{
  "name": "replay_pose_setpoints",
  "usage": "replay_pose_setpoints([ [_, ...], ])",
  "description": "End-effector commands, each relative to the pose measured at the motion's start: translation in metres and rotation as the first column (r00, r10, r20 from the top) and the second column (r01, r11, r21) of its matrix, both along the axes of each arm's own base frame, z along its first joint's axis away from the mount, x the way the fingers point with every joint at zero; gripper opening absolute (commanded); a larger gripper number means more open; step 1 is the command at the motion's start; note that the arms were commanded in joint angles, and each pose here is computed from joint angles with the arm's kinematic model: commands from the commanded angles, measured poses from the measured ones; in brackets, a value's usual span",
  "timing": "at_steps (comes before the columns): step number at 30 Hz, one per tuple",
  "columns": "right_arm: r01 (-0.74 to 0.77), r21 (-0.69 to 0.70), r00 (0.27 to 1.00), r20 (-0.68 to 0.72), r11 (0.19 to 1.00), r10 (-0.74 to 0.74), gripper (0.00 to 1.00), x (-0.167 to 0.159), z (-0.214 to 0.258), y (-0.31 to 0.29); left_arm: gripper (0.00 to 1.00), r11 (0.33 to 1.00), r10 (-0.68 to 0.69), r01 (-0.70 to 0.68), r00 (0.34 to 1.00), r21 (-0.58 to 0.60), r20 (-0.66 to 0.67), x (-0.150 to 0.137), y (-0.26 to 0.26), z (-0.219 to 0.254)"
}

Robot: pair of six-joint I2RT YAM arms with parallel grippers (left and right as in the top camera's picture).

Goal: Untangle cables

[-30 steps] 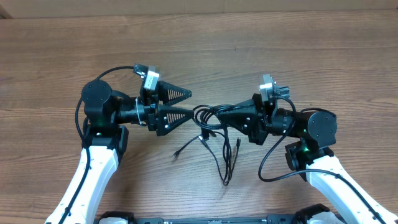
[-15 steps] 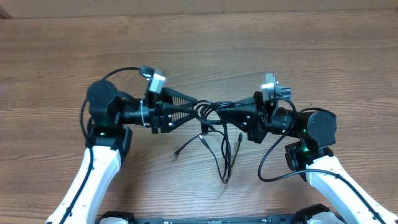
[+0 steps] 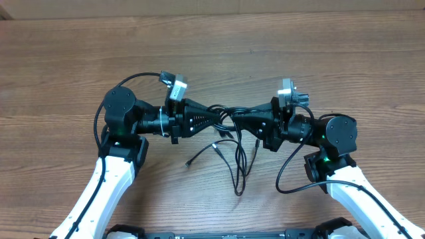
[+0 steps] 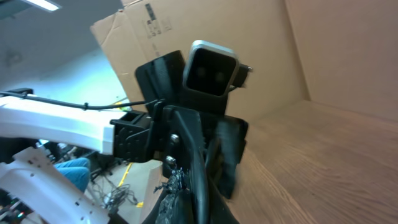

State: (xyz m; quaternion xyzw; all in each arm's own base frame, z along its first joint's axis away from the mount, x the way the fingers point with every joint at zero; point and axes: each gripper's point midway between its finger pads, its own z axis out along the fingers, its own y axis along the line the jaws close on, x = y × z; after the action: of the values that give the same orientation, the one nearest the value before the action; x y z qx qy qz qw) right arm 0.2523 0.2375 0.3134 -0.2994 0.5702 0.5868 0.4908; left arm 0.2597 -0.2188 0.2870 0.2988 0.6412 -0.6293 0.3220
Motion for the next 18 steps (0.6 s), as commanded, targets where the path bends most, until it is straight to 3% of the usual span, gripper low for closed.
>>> replay_pose_setpoints([
  [1, 0.005, 0.009, 0.999, 0.034, 1.000, -0.005, 0.04, 0.000, 0.009, 0.001, 0.04, 1.000, 0.030, -0.030, 1.000, 0.001, 0.007, 0.005, -0.001, 0.000],
  [13, 0.009, 0.002, 0.999, 0.046, 1.000, -0.009, 0.04, 0.001, 0.007, 0.001, 0.04, 0.999, 0.048, -0.048, 0.999, 0.001, 0.007, 0.008, -0.001, 0.000],
  [18, 0.065, -0.010, 0.997, -0.030, 0.998, -0.066, 0.04, 0.014, -0.003, -0.001, 0.04, 0.999, 0.050, -0.050, 0.999, 0.001, 0.007, 0.009, -0.001, 0.000],
])
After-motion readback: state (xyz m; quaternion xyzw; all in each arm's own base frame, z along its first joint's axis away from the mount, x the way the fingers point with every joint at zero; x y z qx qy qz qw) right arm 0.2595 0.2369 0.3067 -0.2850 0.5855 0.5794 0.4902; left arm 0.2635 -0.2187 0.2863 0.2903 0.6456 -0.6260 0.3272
